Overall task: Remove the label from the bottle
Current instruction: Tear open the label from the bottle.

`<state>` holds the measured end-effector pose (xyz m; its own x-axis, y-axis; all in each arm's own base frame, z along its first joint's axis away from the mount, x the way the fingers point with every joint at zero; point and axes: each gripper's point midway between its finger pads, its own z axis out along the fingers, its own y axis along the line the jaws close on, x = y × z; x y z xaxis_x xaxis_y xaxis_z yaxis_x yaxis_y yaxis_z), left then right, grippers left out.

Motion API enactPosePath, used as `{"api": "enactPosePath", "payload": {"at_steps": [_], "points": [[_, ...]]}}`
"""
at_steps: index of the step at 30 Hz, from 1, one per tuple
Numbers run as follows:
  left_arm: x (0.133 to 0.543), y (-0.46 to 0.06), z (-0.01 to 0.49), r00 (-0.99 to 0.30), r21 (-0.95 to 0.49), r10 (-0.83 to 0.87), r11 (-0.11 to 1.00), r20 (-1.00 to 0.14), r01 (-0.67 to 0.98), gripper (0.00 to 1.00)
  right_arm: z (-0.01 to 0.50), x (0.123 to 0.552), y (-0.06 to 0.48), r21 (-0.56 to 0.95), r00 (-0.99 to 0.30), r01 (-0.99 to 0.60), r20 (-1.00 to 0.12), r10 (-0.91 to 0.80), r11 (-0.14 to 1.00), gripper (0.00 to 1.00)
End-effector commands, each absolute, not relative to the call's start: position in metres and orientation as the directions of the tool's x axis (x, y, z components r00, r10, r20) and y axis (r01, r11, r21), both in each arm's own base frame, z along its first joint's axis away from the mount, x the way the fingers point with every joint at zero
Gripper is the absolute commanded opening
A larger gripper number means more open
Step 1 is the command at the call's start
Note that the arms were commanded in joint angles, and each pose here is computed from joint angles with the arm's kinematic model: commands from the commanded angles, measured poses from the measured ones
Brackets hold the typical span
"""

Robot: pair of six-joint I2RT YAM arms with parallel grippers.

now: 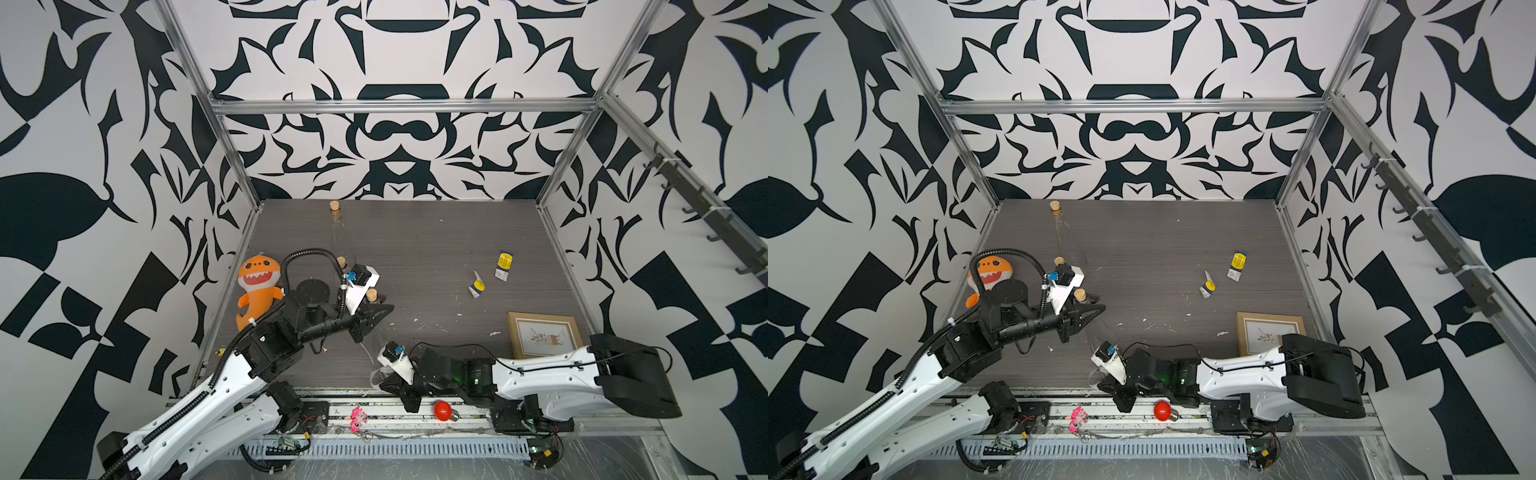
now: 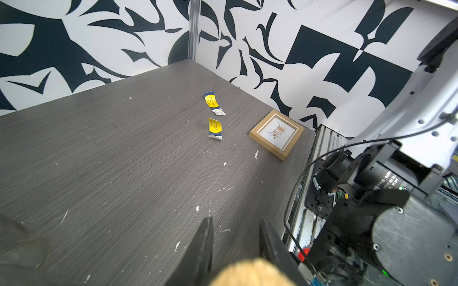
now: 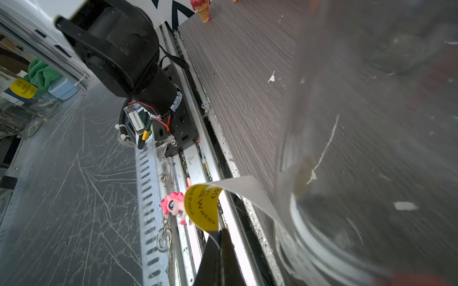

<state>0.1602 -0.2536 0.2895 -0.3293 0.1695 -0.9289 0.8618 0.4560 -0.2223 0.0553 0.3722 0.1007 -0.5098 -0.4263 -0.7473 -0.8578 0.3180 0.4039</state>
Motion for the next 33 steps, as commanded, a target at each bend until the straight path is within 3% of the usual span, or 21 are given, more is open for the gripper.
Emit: {"api": "enactPosePath", "payload": {"at_steps": [1, 15, 23, 33], "points": [[0.144, -0.256, 0.278, -0.321, -0.216, 0.231, 0.386, -0.919, 0.897, 0.00, 0.102, 0.060, 0.360, 0.411, -0.540, -0.837, -0.730, -0.418, 0.362, 0.00], [0.152, -0.247, 0.290, -0.186, -0.022, 0.387, 0.392, -0.903, 0.920, 0.00, 0.123, 0.060, 0.298, 0.410, -0.577, -0.802, -0.723, -0.381, 0.435, 0.00], [0.149, -0.249, 0.298, -0.153, 0.001, 0.404, 0.358, -0.902, 0.934, 0.00, 0.118, 0.067, 0.286, 0.379, -0.582, -0.792, -0.705, -0.405, 0.479, 0.00], [0.145, -0.249, 0.307, -0.090, 0.059, 0.453, 0.304, -0.887, 0.951, 0.00, 0.118, 0.066, 0.282, 0.401, -0.591, -0.796, -0.678, -0.437, 0.453, 0.00]]}}
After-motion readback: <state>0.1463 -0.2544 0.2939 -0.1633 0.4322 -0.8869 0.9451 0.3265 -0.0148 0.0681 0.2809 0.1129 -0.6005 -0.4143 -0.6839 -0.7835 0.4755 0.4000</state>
